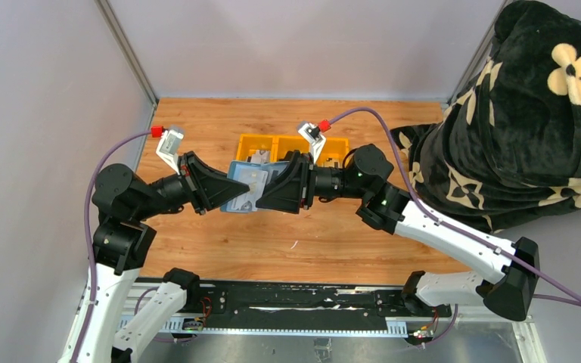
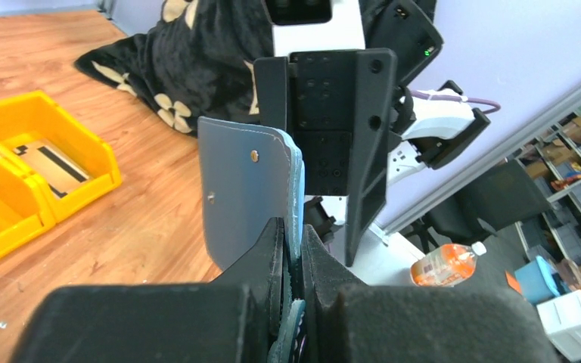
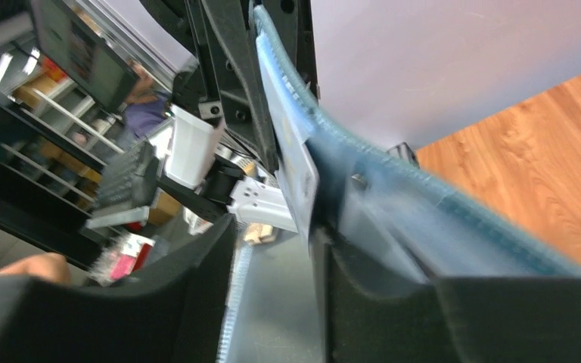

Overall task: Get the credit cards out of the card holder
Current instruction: Remove the credit card from the card holder.

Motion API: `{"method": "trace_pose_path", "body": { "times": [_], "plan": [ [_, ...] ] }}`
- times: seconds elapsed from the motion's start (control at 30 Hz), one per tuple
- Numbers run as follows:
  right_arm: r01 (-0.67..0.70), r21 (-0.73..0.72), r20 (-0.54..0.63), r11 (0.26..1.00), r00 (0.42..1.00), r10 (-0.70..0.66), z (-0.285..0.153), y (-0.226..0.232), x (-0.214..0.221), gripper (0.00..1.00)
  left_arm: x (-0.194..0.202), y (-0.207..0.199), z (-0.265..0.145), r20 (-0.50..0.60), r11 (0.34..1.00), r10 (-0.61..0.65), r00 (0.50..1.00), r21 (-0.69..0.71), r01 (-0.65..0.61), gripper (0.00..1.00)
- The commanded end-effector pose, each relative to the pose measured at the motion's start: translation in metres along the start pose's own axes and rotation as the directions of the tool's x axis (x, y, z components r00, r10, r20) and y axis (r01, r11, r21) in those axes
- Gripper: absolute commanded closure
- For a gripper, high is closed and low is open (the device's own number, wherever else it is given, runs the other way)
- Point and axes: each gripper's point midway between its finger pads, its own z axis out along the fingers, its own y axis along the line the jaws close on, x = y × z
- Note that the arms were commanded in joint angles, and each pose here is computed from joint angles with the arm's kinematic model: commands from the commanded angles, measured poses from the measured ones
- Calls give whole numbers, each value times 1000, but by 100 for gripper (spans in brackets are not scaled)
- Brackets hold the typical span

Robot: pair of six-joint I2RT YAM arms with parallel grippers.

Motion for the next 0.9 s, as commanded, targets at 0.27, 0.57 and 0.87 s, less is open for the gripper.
{"method": "trace_pose_path", "body": {
  "times": [0.27,0.57,0.87],
  "plan": [
    [8,-180,88,984,996,8,-3,32,-9,96,1,-22,-5,-8,995,33,999,95,-32,100],
    [45,-166,127,985,992,-24,-18,35,-5,100,-6,-24,-4,11,996,38,999,85,-39,100],
    [35,-166,131,986,991,-14,-20,32,-1,100,-14,-27,-5,30,996,50,998,73,-52,100]
  ]
}}
